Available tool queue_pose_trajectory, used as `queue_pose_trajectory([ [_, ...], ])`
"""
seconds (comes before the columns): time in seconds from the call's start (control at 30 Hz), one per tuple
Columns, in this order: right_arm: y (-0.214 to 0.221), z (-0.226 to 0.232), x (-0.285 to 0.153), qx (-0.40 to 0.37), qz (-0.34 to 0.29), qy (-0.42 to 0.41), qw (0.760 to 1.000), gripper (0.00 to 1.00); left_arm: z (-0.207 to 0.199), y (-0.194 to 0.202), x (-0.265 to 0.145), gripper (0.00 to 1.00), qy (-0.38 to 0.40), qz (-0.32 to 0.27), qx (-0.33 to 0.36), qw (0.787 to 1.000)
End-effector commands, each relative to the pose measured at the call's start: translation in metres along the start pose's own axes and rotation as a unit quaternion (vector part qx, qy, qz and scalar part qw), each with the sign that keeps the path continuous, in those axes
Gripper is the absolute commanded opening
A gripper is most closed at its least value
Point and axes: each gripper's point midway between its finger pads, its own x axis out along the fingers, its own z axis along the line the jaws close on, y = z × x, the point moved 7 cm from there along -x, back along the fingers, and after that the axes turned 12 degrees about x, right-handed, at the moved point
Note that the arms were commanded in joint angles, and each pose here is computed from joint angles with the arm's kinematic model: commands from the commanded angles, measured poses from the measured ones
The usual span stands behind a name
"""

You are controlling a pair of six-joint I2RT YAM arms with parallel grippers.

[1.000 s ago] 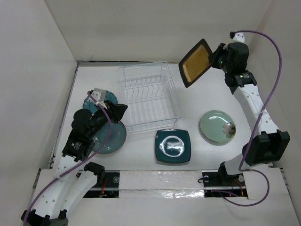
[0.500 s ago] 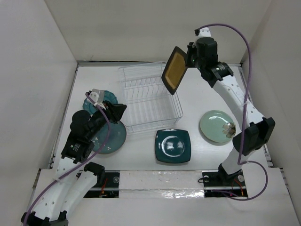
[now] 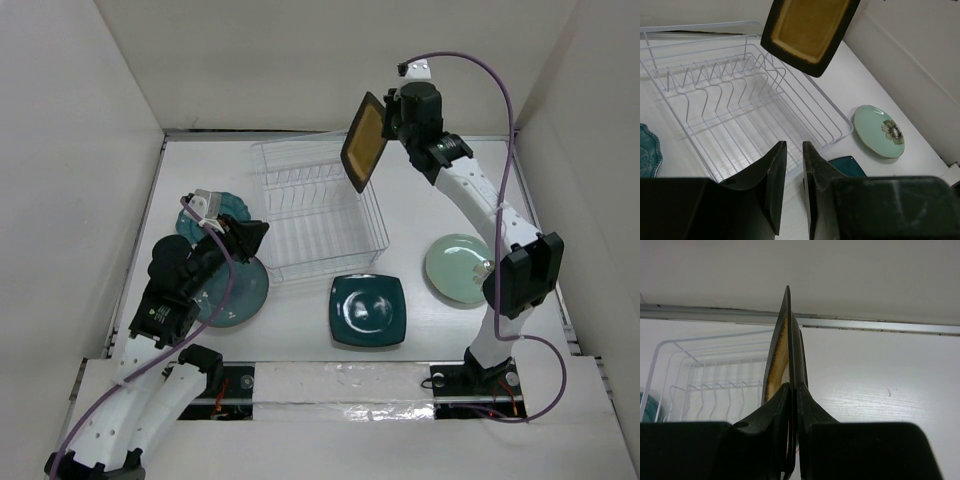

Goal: Load the plates into the dish rack

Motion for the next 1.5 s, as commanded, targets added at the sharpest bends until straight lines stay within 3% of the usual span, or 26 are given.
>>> queue_pose_trajectory([
  [0.0, -0.082, 0.027, -0.016, 0.036, -0.17, -0.045, 0.984, 0.0, -0.006, -0.021, -0.002, 0.17, 0.012, -0.034, 0.008, 0.999],
  [0.3, -0.064, 0.04, -0.004, -0.028, -0.219, -0.009, 0.975, 0.0, -0.007, -0.02, 0.0, 0.17, 0.017, -0.03, 0.007, 0.999],
  [0.8, -0.038, 0.043, 0.027, -0.067, -0.22, -0.006, 0.973, 0.0, -0.007, -0.019, 0.001, 0.17, 0.021, -0.029, 0.008, 0.999],
  [1.47, 0.012, 0.032, 0.023, -0.097, -0.217, -0.001, 0.971, 0.0, -0.007, -0.018, 0.001, 0.17, 0.023, -0.027, 0.007, 0.999],
])
